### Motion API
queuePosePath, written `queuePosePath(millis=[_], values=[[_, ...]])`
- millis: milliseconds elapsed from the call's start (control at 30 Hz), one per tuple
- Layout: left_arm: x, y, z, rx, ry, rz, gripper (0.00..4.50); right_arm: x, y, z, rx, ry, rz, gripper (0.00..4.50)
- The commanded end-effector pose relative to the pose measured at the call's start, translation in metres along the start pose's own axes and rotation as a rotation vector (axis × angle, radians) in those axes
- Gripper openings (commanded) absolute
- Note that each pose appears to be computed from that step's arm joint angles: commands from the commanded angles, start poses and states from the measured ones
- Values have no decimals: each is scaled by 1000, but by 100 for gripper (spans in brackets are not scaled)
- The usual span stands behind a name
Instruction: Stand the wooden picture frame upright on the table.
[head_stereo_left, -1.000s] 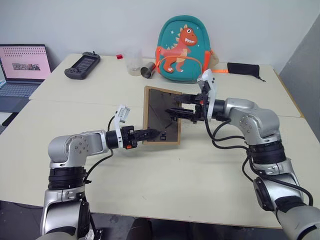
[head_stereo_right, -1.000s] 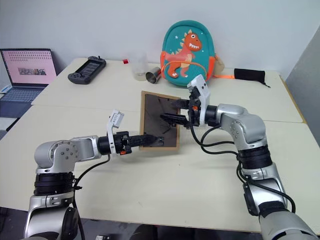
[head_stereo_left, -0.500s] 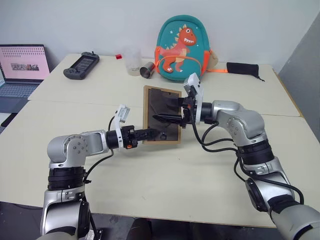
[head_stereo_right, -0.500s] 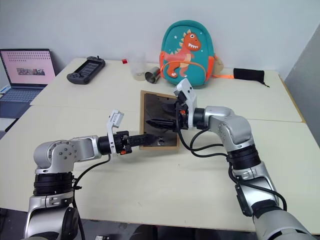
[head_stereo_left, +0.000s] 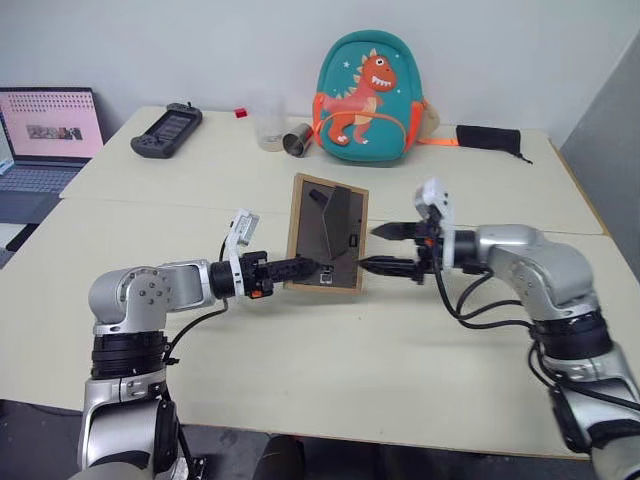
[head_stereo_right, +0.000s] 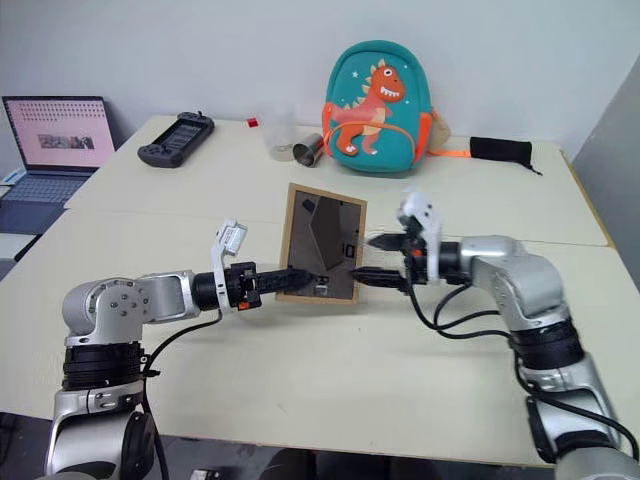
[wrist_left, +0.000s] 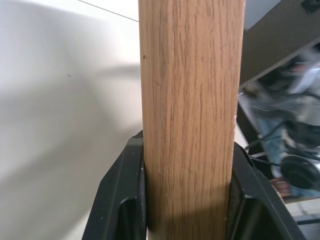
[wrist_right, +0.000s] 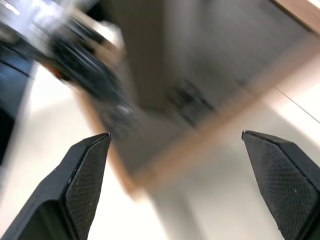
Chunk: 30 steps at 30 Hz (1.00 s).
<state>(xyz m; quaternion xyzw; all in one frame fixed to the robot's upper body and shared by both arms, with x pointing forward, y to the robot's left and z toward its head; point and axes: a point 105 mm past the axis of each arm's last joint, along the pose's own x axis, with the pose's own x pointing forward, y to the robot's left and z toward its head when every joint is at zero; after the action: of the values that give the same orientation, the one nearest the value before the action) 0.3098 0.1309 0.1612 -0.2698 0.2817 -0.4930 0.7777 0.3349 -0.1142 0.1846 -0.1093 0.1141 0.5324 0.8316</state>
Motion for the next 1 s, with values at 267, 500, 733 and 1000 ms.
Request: queuePosePath(millis=[267,500,733,1000], values=[[-5,-29,0,-204,53,-210,130,-9,-29,-3,-1075,-45,-317,445],[-3,-40,-3,-242,66,-258,130,16,-10,12,-1493,-235,-331,445],[1,-43,-13,-261,55,-240,130,35,9,26,-1599,-395,-292,445],[2,-47,-19,-286,37,-217,130,37,23,23,-1581,-488,-220,368]])
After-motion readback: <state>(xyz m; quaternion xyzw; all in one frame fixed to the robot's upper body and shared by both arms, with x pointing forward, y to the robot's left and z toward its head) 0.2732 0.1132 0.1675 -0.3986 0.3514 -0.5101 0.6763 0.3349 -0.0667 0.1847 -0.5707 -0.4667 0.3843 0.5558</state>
